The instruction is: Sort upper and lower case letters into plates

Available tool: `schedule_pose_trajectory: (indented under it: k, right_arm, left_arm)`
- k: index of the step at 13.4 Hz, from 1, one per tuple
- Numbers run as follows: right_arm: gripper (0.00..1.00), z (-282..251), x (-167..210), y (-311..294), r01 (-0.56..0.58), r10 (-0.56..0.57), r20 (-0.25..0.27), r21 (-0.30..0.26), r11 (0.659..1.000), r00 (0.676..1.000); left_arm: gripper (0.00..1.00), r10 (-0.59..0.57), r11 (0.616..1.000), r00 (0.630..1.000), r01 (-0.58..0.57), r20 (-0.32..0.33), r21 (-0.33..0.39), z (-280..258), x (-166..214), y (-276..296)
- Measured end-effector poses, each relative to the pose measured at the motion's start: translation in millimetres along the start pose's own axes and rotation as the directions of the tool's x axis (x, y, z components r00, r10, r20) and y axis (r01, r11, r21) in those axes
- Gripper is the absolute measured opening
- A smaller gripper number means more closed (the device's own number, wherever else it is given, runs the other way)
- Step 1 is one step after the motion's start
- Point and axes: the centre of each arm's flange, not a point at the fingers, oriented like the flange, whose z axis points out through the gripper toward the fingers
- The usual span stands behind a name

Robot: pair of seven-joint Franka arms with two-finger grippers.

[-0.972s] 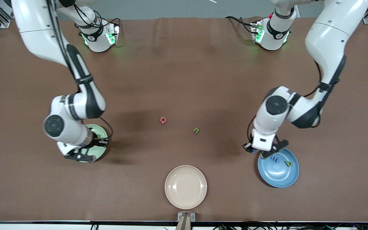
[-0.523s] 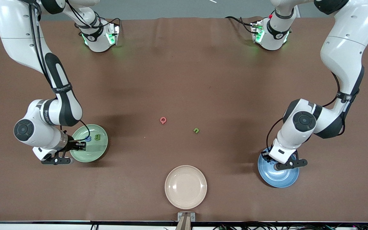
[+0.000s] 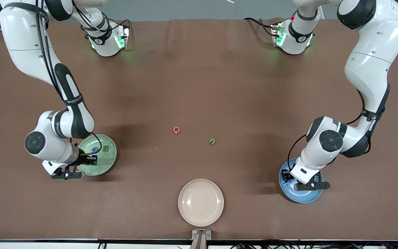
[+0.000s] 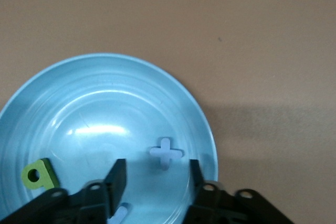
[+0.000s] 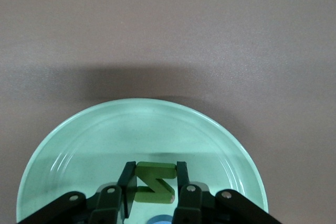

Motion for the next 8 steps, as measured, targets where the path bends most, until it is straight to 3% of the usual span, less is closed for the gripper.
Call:
schedule_pose_trajectory:
  k: [3,5,6,8]
  right_arm:
    - [0.7,-3,3,-8,-0.023,0.023,-0.006,0.008,1.0,1.0]
    - [0.94,-4,1,-44,-0.104,0.104,0.014,0.018,0.994,0.994]
    - [1.0,-6,-3,-77,-0.15,0.149,0.024,0.019,0.989,0.989]
    - [1.0,-11,-16,-160,-0.219,0.218,0.027,0.021,0.976,0.976]
  left_arm:
    - [0.96,-0.028,0.999,1.0,0.028,0.001,-0.033,-12,-1,27]
    - [1.0,-0.09,0.994,0.995,0.092,0.052,-0.05,-23,-12,64]
    - [1.0,-0.125,0.99,0.989,0.13,0.079,-0.053,-30,-19,86]
    - [1.0,-0.193,0.978,0.975,0.2,0.113,-0.055,-41,-35,128]
